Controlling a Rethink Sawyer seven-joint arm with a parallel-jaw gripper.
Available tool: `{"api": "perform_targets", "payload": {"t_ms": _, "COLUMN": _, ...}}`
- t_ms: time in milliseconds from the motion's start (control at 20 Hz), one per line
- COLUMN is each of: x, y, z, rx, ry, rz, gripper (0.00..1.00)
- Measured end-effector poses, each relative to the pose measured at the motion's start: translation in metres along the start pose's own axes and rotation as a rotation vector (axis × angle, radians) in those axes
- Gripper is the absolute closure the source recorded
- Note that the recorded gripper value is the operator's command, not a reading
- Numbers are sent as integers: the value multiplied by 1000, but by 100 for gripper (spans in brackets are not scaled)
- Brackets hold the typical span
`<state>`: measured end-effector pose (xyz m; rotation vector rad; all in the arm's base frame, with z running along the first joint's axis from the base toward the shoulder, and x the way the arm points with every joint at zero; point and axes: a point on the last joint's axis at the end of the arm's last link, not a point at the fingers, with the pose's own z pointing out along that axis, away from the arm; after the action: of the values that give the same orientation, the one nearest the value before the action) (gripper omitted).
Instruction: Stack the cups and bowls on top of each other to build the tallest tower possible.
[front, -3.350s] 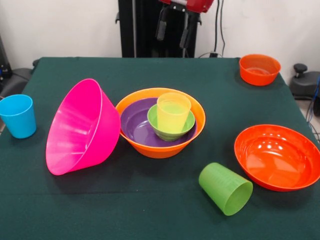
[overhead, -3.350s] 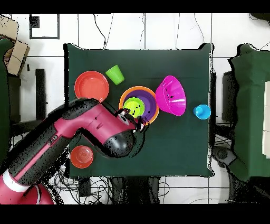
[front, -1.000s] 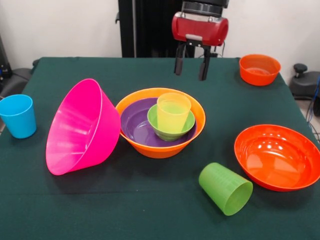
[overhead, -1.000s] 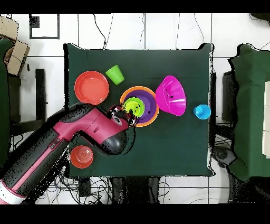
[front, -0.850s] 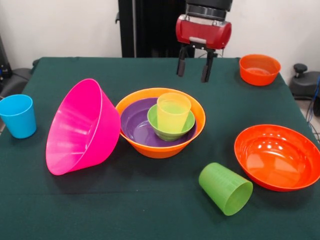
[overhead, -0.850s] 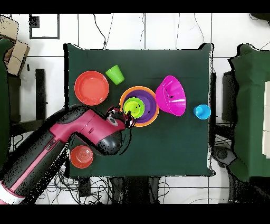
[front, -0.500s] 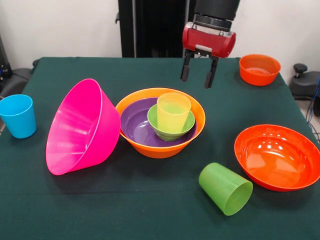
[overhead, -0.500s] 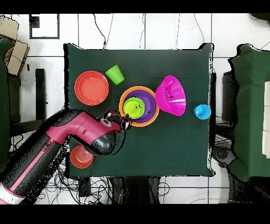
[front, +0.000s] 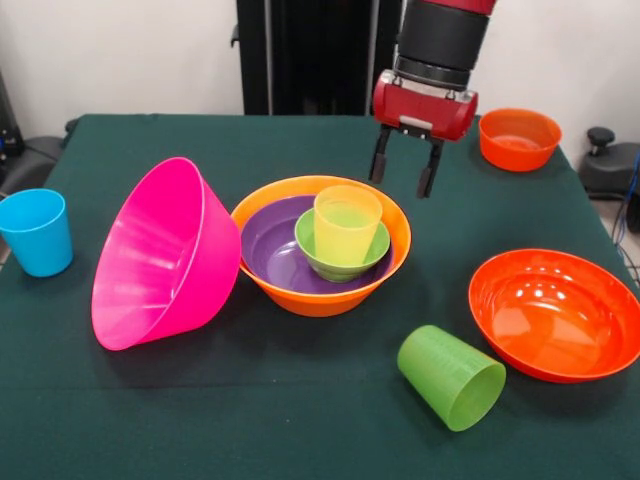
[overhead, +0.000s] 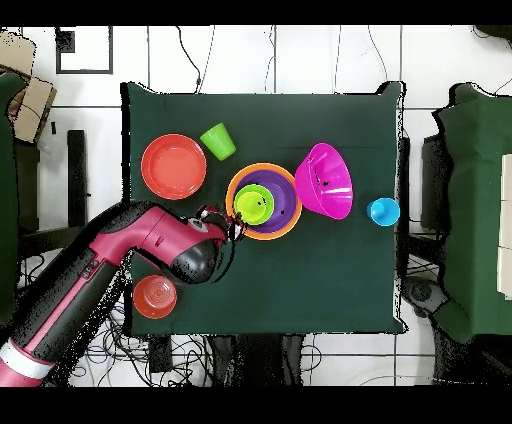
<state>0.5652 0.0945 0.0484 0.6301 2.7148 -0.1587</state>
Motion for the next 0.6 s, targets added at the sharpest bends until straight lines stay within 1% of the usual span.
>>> {"api": "perform_targets", "payload": {"t_ms": 250, "x": -13, "y": -7, "z": 13, "rx": 5, "ry": 7, "rz": 9, "gripper": 0}}
{"api": "perform_targets", "payload": {"t_ms": 600, "x": -31, "y": -25, "z": 28, "rx": 37, "ry": 7, "rz": 19, "gripper": 0}}
